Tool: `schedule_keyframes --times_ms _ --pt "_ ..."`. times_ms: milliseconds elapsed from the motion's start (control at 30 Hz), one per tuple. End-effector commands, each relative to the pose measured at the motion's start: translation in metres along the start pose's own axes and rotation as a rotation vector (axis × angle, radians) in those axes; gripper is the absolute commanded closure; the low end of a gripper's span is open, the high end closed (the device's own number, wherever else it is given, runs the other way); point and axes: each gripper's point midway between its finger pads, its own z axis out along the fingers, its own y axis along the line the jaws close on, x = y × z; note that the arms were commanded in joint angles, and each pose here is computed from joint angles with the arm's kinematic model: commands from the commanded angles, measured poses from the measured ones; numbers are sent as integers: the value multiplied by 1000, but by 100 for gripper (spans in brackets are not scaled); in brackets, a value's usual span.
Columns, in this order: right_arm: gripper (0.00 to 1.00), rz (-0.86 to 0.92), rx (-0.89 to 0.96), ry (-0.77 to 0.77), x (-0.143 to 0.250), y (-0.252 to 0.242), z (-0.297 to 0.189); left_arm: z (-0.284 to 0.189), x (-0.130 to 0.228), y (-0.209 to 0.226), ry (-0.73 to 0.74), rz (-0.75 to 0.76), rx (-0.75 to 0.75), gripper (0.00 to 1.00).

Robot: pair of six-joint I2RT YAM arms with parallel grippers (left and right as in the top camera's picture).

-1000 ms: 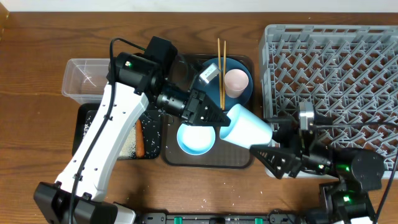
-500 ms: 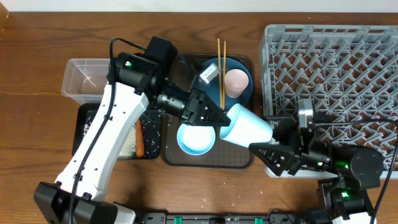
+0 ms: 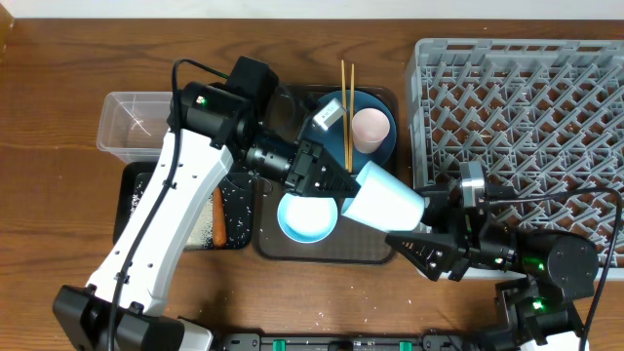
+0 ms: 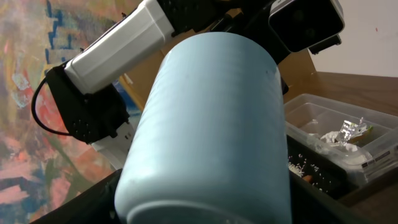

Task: Sort waste into correct bins and load items into the dishwasher rack
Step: 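Close the right gripper around the light-blue cup body, then open the left gripper and pull the cup right with the right gripper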

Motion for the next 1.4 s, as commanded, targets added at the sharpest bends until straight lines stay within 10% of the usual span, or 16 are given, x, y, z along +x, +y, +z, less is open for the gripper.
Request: schedule_keyframes --times_ms 0,800,1367 --pt "28 -30 -11 -9 -6 7 1 0 3 3 6 28 -30 94" --pt "40 -13 13 -24 -8 -1 2 0 6 13 17 15 -86 94" --pt "46 72 107 3 4 -36 2 -7 1 48 21 63 -293 68"
